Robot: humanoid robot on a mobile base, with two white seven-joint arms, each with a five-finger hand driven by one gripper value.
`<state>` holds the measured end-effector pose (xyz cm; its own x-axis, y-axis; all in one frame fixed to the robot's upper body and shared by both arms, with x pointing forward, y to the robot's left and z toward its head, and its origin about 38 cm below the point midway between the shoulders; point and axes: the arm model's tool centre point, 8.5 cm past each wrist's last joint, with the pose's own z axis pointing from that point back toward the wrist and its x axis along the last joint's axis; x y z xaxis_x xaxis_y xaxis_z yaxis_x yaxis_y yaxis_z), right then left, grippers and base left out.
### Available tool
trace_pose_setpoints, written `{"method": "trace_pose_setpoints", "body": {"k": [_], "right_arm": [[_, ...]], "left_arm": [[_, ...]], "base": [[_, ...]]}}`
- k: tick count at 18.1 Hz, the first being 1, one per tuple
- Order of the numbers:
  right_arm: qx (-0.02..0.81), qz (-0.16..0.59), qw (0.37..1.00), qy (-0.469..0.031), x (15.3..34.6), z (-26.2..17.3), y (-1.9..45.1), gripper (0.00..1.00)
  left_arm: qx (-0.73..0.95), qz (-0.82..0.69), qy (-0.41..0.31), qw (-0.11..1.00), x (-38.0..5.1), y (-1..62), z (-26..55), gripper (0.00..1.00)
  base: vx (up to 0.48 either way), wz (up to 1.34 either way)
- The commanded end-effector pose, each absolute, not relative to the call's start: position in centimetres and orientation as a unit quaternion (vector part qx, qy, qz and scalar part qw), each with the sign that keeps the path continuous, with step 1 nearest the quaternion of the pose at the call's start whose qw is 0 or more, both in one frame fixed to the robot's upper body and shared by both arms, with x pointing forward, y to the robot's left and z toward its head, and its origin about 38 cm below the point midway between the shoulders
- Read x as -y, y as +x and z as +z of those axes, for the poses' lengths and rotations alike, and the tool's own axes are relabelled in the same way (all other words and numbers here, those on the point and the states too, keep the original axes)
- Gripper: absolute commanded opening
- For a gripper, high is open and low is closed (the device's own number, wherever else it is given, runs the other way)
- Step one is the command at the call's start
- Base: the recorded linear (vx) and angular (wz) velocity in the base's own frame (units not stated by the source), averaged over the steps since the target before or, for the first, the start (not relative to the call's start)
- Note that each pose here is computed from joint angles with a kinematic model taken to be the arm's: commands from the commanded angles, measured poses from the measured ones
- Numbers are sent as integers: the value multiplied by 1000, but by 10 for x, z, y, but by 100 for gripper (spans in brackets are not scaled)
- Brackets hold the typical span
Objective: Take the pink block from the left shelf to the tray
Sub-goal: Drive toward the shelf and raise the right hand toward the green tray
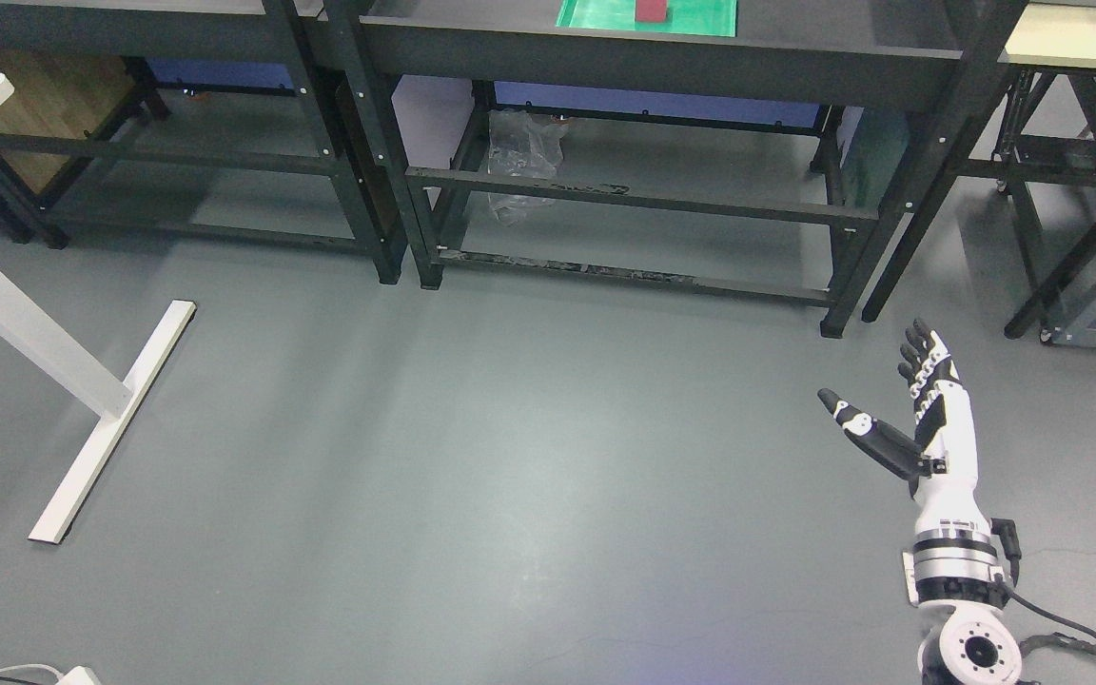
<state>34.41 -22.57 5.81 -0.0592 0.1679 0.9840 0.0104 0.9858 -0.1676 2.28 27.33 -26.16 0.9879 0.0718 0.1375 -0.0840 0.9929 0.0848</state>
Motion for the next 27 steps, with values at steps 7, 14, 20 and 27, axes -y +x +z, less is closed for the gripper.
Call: {"method": "trace_pose_setpoints", "body": {"k": [7, 14, 20, 27], "right_arm": [[724, 69, 683, -62, 227, 58, 343, 100], [725, 69, 683, -62, 227, 59, 344, 100], [721, 68, 687, -64, 229, 56, 343, 100], [692, 317, 581, -289, 207, 68, 345, 99]], "left_arm": [[73, 38, 54, 995, -285, 30, -260, 100], [73, 38, 54, 995, -285, 30, -260, 100], [73, 38, 54, 995, -285, 30, -260, 100], [73, 38, 54, 995, -285, 30, -260, 100]], "base": [[0, 0], [8, 0], [88, 71], [174, 87]]}}
